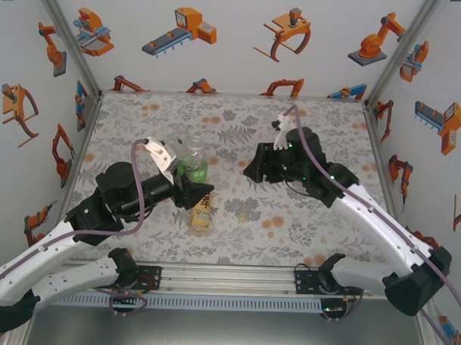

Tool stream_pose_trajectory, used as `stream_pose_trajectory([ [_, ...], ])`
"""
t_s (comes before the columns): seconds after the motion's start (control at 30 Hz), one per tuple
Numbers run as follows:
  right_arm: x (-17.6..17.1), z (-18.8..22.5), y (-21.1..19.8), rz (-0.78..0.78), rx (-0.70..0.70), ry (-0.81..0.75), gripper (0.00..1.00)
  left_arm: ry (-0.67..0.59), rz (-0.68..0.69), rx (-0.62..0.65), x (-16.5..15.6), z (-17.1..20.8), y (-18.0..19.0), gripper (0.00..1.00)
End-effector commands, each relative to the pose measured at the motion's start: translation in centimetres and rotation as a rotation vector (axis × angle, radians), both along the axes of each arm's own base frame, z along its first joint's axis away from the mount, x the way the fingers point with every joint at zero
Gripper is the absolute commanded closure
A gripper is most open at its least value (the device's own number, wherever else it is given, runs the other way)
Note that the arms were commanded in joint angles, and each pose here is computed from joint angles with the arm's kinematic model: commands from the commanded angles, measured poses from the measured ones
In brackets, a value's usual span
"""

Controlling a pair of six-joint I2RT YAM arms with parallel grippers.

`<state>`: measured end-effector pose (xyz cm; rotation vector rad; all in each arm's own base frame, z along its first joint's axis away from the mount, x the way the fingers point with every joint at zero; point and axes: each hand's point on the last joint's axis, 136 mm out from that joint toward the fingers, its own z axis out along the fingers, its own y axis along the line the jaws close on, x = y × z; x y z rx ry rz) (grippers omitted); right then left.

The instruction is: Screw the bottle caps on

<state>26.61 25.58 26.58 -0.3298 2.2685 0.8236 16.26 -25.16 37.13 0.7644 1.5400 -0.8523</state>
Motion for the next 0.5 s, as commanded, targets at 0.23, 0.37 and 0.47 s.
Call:
stream_pose_trajectory([
  [0.23, -1.2, -10.7, 1.1, -0.125, -0.281, 0.301, 0.54, 0.017, -0.003, 0.045, -0.5, -1.5, 0.9, 1.0],
  [0.37, -1.4, -12.7, 2.0, -0.117, -0.317, 0.338, 0.58, 0.018, -0.011, 0.061, -0.6, -1.8, 0.8, 1.0],
  [0.47, -1.4, -13.7, 2.6, -0.107, -0.338, 0.355, 0.59, 0.017, -0.009, 0.06, -0.6, -1.8, 0.8, 1.0],
])
